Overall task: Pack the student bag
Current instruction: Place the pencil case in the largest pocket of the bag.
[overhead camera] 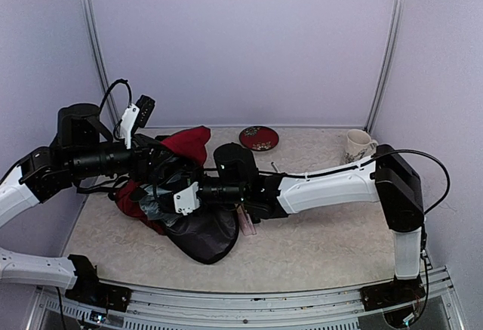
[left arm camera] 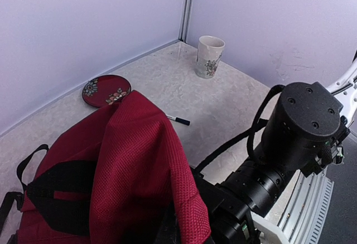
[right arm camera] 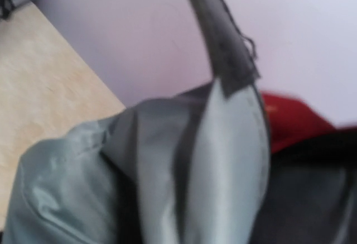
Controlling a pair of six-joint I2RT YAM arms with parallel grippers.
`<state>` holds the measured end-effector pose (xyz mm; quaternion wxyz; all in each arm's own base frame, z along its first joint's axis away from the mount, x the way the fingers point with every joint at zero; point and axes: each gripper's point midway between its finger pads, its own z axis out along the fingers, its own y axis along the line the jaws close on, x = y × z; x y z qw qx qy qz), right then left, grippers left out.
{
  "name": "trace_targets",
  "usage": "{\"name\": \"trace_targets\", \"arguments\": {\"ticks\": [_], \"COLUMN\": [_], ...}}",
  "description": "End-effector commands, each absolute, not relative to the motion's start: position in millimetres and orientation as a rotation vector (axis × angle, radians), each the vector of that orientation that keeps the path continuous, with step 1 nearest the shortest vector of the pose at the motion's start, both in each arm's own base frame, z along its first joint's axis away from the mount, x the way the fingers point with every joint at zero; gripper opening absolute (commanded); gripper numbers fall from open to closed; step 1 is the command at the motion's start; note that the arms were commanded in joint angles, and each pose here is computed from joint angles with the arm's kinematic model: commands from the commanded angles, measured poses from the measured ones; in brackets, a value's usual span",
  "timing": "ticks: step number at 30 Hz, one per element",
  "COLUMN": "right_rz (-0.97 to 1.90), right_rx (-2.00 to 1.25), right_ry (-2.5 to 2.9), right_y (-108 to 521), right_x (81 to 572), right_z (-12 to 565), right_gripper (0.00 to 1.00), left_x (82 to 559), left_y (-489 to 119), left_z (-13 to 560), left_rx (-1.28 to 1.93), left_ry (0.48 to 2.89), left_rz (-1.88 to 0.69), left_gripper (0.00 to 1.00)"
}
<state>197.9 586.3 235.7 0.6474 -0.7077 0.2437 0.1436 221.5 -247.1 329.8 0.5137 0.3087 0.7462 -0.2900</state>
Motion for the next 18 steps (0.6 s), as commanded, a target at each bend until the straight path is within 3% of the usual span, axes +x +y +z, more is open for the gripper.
{"name": "trace_targets", "arguments": {"ticks": [1, 10, 18], "right_rz": [0.132, -0.066, -0.203], "right_rx": [-1.458, -1.509, -1.623], "right_ry": [0.514, 0.441, 0.547], "right_y": [583, 595, 578], "right_x": [245, 265, 298], "right_z": [280, 269, 197], "right_gripper": [0.0, 0.0, 0.0], "left_x": [211, 193, 189], "left_y": [-253, -270, -262], "left_z": [366, 364, 376], "left_rx": [0.774, 0.888, 0.876], "left_ry": [1.66, 1.631, 1.601], "left_rz": [-0.735, -0.778, -0.76], "left_gripper": [0.0, 0.0, 0.0]}}
